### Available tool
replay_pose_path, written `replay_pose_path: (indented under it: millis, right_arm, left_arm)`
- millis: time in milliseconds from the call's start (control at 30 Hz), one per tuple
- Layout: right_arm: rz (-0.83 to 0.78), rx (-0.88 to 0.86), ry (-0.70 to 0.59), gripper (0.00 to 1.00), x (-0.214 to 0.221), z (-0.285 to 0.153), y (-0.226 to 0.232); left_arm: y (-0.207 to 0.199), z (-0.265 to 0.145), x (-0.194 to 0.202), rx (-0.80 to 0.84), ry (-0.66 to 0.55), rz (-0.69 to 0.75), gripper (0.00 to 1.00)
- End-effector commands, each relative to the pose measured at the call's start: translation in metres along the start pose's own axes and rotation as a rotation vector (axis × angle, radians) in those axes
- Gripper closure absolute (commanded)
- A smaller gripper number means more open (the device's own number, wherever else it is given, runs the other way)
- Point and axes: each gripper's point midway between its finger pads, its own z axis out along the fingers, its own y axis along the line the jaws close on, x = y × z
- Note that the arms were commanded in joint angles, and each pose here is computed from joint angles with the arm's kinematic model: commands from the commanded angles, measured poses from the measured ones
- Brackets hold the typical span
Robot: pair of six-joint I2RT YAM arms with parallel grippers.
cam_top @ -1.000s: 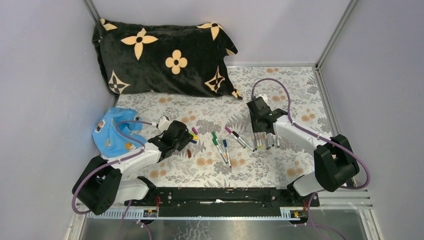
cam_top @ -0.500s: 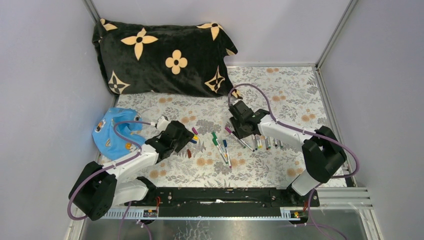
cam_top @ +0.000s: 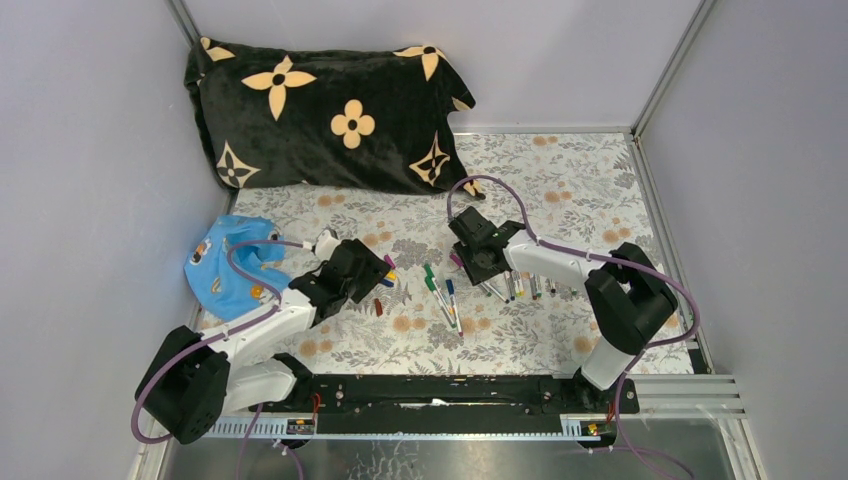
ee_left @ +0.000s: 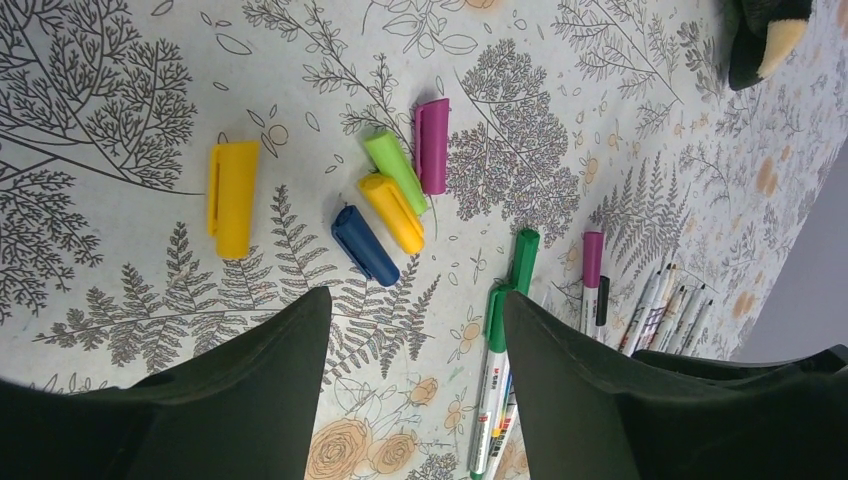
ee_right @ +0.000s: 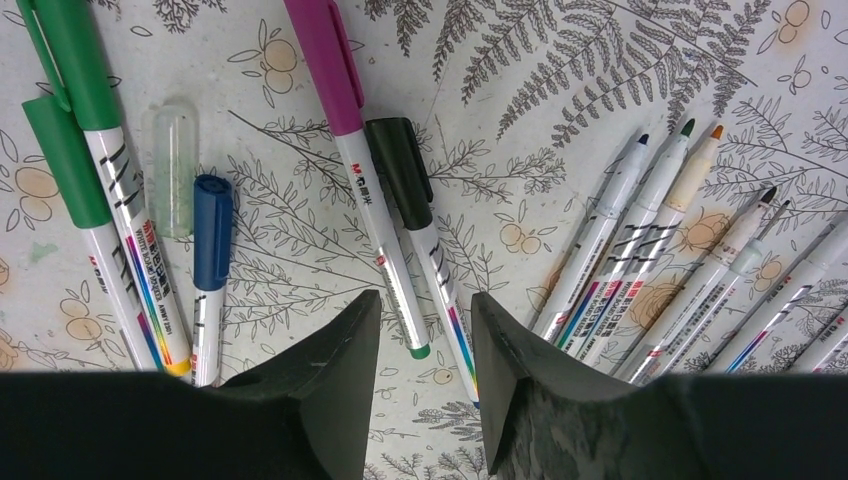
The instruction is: Open the pen caps
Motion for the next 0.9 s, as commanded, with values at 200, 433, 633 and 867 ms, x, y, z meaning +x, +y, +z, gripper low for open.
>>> replay_pose_path:
  millis: [200,433,633,867]
  right_arm:
    - [-0.015,-0.069,-0.016,0.58,-0.013,0.004,0.018]
    - [-0.020,-0.080,-0.003,0.60,-0.009,0.008,0.022]
    - [-0.022,-0.084,0.020,0.64,-0.002,0.016,0.024]
    - [-0.023,-0.082,0.056,0.74,0.009,0.027,0.025]
  left_arm:
    - [-0.017,-0.005,-0.007,0.054,-0.021,-0.008,0.30]
    - [-0.016,-0.004,-0.006,0.050,-0.021,-0.010,0.30]
    - [-0.013,-0.003,-0.004,0.048,-0.019,-0.017,0.30]
    - [-0.012,-0.003,-0.004,0.048,-0.019,-0.020,0.30]
